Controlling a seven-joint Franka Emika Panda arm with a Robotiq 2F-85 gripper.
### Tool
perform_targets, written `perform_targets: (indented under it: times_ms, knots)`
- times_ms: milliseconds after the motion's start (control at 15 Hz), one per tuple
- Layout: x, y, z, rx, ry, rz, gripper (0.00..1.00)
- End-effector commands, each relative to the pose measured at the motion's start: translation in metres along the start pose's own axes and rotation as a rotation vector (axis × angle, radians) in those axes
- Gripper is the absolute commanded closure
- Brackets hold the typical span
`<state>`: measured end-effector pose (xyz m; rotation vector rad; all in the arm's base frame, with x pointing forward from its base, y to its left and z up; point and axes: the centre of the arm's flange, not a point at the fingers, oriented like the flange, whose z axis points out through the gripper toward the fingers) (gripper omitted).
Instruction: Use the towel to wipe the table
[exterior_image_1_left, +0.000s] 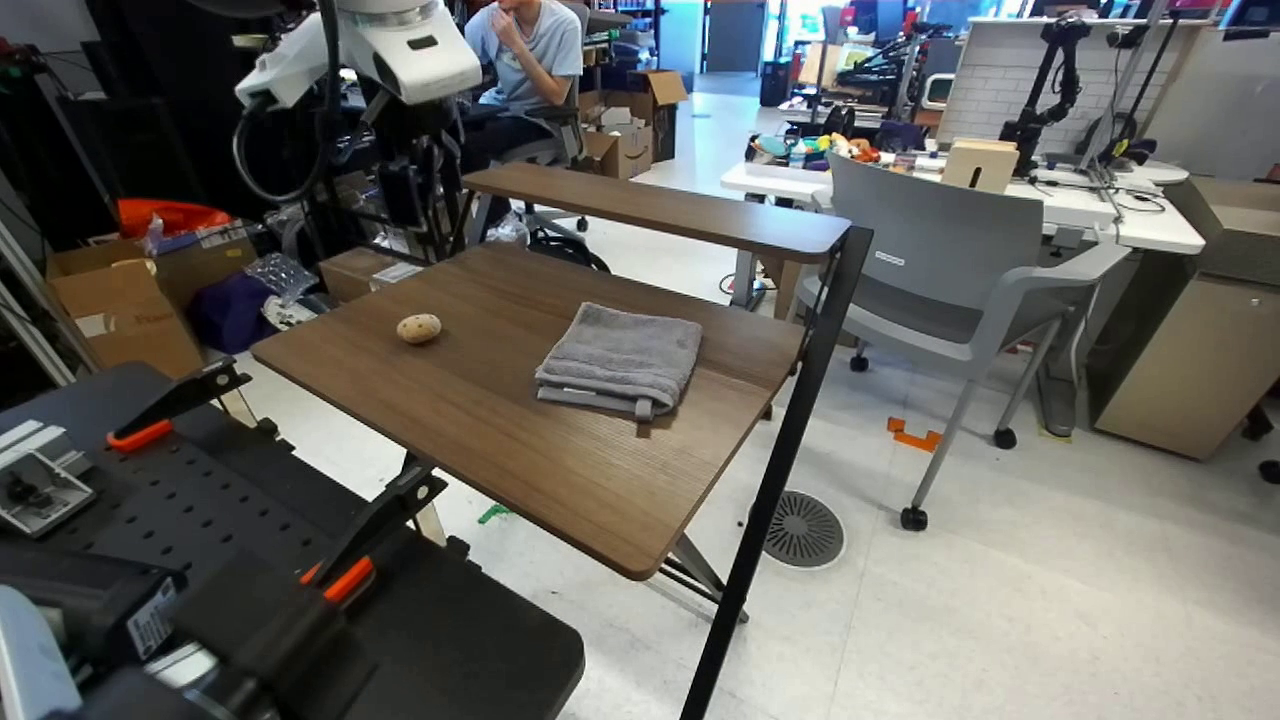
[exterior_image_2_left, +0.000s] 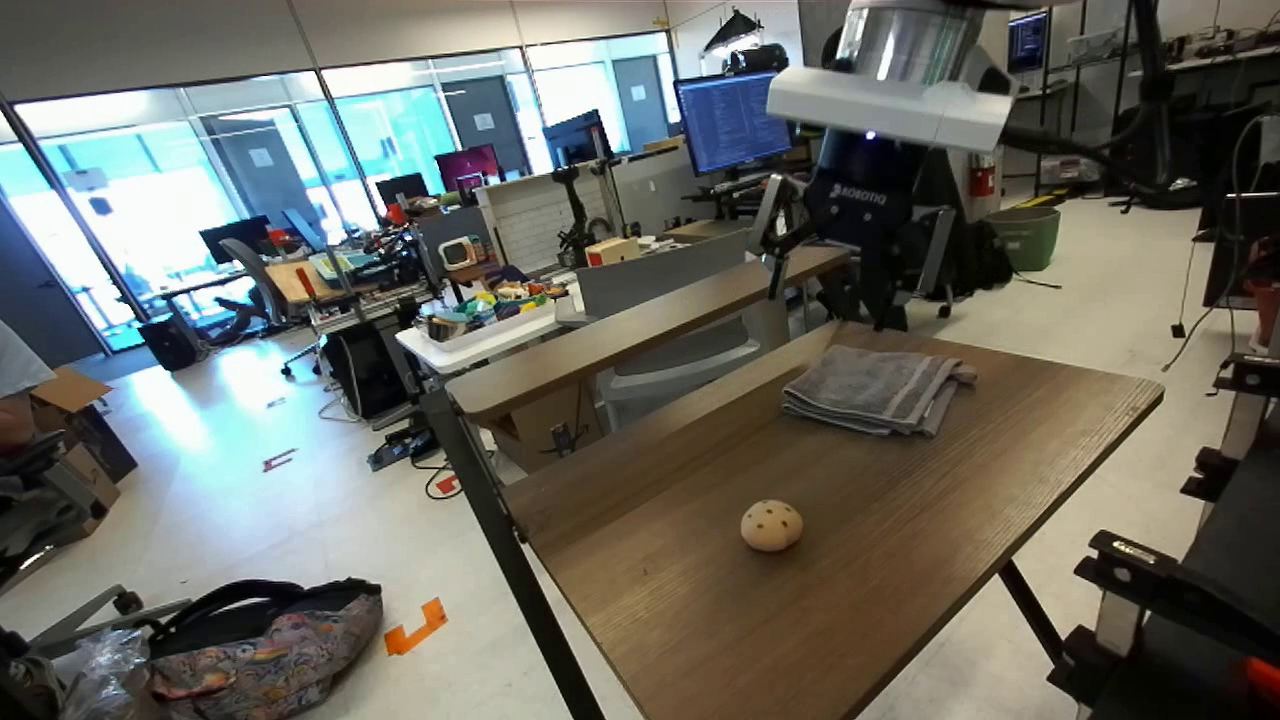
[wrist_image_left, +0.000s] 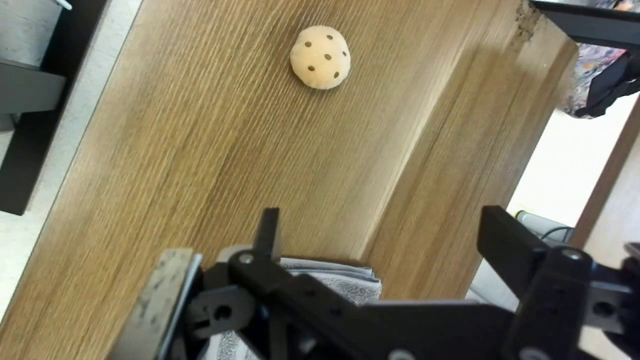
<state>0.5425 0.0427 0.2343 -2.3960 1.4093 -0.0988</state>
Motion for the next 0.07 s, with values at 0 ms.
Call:
perform_targets:
  times_ms: [0]
  knots:
    - [0.0033, 0.0014, -0.0082, 0.005, -0.008, 0.000, 0.00]
